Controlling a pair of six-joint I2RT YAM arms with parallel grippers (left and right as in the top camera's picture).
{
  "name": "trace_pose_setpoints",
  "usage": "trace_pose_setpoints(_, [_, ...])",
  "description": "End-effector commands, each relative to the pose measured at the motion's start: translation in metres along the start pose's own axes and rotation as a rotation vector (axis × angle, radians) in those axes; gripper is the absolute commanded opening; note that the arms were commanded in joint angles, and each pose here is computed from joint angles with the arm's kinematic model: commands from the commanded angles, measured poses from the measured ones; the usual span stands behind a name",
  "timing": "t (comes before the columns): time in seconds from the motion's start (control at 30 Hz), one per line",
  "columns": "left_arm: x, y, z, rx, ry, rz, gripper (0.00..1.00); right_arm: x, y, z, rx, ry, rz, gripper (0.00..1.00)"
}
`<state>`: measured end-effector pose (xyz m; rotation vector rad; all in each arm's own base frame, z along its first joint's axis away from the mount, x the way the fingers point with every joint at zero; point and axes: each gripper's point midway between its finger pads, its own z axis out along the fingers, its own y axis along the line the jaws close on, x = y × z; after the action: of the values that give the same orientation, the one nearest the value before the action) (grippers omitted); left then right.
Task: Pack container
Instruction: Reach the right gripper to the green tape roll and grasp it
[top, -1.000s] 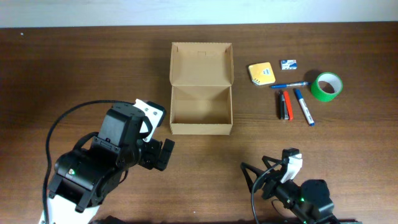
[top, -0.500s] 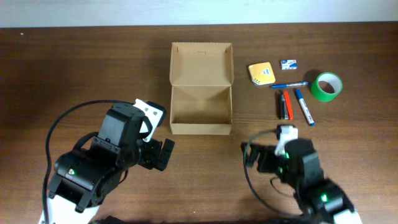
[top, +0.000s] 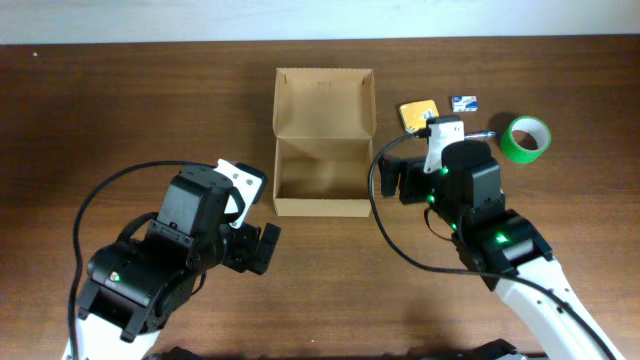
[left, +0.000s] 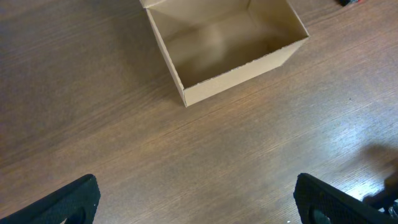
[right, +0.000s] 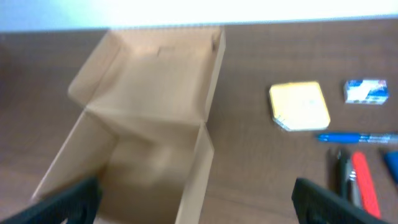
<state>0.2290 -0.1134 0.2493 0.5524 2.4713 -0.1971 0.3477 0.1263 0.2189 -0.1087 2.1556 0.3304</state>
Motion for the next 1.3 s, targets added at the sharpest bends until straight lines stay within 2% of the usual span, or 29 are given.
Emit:
trace_pose_setpoints(0.0, [-0.006,-0.002,-0.008,0.014,-0.033,0.015,1.0,-0.006,-0.018,0.011,0.063,-0.005,-0.035,0.99])
trace_pose_setpoints(0.23, [-0.006,-0.002,-0.008,0.014,-0.033,0.015,1.0,0.003,-0.093,0.026,0.158,0.117,0.12,0.99])
trace_pose_setpoints(0.67, [-0.006,-0.002,-0.008,0.014,-0.033,0.015,1.0,-0.002,-0.226,0.034,0.494,0.258,0.136,0.99])
trace_pose_setpoints(0.87, [-0.006,-0.002,-0.008,0.014,-0.033,0.015,1.0,0.006,-0.269,0.057,0.578,0.298,0.136,0.99])
trace_pose_setpoints(1.17, [-0.006,-0.002,-0.008,0.014,-0.033,0.015,1.0,0.02,-0.32,0.087,0.649,0.272,0.163,1.0])
trace_pose_setpoints(1.27, [-0.006,-0.002,-0.008,0.014,-0.033,0.015,1.0,0.027,-0.328,0.093,0.657,0.273,0.171,0.95])
